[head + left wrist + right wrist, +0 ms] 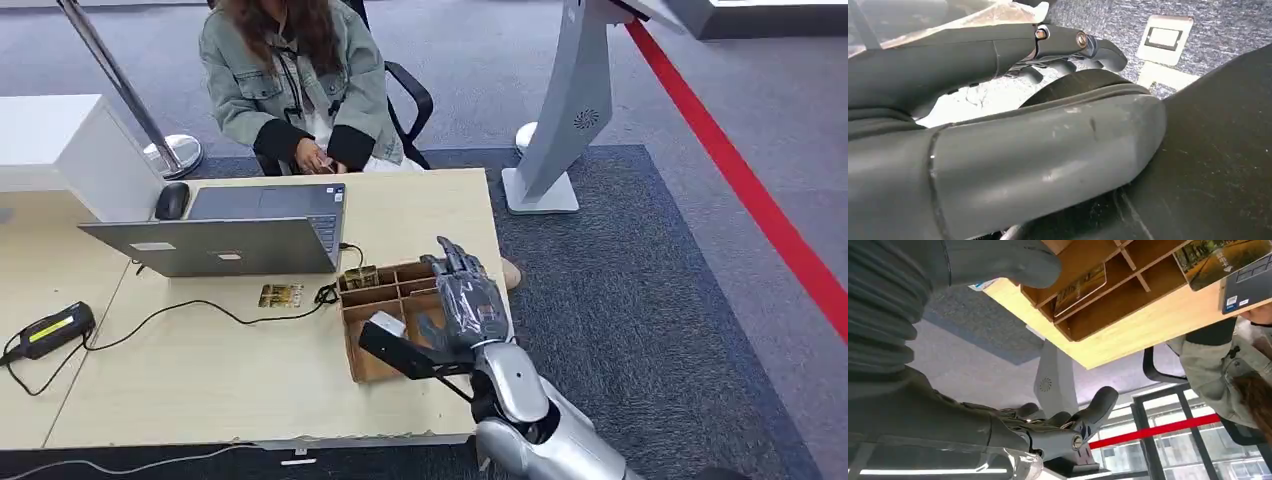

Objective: Pass the card to the sensor for recognition and then transmit it.

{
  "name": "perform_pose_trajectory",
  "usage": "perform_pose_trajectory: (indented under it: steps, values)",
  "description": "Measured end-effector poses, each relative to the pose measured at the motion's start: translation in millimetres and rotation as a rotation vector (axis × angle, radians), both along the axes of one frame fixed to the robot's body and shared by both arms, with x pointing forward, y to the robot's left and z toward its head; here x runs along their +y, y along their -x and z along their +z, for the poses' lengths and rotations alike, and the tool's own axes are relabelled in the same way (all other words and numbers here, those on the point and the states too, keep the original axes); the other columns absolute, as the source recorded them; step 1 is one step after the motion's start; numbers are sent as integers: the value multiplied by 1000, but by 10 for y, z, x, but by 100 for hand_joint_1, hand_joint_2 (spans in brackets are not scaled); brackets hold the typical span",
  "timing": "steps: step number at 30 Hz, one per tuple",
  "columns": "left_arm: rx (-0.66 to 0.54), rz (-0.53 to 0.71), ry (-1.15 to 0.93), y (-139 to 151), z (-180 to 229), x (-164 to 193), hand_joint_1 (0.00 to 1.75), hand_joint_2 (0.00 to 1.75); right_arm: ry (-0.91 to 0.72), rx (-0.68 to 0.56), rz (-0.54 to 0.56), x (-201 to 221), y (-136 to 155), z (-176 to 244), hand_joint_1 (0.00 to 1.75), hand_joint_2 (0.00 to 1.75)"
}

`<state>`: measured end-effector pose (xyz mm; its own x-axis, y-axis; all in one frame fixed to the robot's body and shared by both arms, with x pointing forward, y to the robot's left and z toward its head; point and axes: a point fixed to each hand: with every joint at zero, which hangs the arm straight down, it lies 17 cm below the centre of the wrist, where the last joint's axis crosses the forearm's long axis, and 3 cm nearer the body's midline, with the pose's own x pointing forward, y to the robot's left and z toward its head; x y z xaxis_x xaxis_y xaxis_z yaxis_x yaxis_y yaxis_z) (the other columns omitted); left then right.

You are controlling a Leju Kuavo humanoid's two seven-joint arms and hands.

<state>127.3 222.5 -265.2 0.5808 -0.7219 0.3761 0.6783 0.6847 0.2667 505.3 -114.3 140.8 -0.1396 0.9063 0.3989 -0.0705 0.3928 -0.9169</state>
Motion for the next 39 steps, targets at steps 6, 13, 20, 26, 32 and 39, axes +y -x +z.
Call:
perform_pose_trajectory:
  steps: [6, 13, 20, 26, 32, 39]
  values:
    - [-1, -3, 0, -4, 1, -3, 0, 0, 2, 15, -3, 34, 3, -69, 51, 175]
    - [-5, -10, -2, -12, 4, -10, 0, 0, 9, 24, -4, 72, -19, -96, 51, 175]
    - [-8, -15, 1, -25, 10, -42, 0, 0, 15, 31, -7, 81, -50, -114, 51, 175]
    - [-11, -14, 1, -35, 14, -59, 0, 0, 21, 46, -13, 67, -66, -175, 51, 175]
    - [-12, -14, 2, -36, 16, -68, 0, 0, 24, 62, -22, 45, -68, -255, 51, 175]
    - [-14, -15, 1, -38, 16, -66, 0, 0, 28, 74, -32, 9, -72, -324, 51, 175]
